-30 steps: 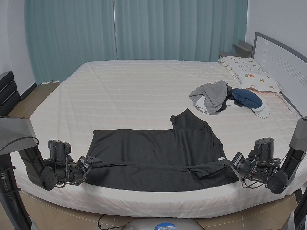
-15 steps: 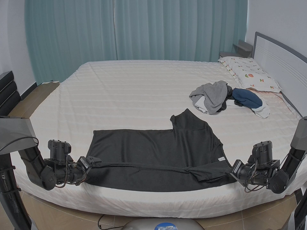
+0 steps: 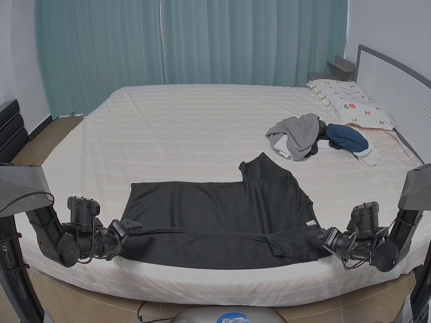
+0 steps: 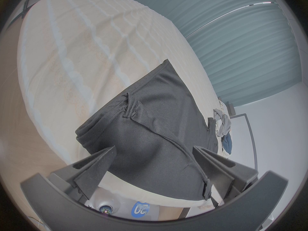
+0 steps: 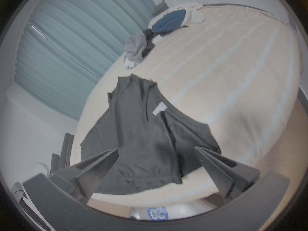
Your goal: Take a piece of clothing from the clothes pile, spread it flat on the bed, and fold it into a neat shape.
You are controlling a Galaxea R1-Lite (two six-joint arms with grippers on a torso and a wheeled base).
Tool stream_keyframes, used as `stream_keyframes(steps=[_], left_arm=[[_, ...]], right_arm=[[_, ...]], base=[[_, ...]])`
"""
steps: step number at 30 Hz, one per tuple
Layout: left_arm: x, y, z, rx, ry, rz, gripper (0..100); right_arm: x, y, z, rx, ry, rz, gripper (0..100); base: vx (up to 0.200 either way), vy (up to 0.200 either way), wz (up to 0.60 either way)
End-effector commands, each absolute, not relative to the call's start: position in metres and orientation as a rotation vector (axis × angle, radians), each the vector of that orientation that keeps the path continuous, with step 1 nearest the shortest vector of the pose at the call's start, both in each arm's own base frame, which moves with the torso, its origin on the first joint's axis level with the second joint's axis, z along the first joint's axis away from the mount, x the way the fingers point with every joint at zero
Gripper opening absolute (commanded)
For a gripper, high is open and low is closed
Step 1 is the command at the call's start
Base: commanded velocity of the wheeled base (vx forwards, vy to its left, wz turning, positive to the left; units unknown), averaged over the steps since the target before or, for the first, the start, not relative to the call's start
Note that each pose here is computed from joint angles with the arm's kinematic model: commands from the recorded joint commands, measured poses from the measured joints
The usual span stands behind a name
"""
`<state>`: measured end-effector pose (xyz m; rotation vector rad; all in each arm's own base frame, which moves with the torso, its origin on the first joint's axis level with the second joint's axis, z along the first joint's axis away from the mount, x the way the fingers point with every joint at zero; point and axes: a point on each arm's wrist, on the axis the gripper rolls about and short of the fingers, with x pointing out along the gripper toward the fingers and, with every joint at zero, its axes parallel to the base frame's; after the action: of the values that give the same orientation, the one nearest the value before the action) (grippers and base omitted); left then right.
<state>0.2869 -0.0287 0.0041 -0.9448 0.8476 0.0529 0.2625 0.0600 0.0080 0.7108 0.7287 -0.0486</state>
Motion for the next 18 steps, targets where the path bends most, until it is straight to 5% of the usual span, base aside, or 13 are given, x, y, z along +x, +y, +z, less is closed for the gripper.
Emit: stream_keyframes(steps=[1,18], left_arm=[[0.287,-0.029,0.004,-0.945,0.848,0.054,100],[0.288,-0.029,0.004,-0.946,0.846,0.05,100]], right_arm=[[0.277,0.054,0.01,0.735,0.672,-0.055,100],[0.302,0.059,-0.022,0.77,0.728,-0.053,100]], base=[[0.0,0.0,0.0],[0.0,0.0,0.0]])
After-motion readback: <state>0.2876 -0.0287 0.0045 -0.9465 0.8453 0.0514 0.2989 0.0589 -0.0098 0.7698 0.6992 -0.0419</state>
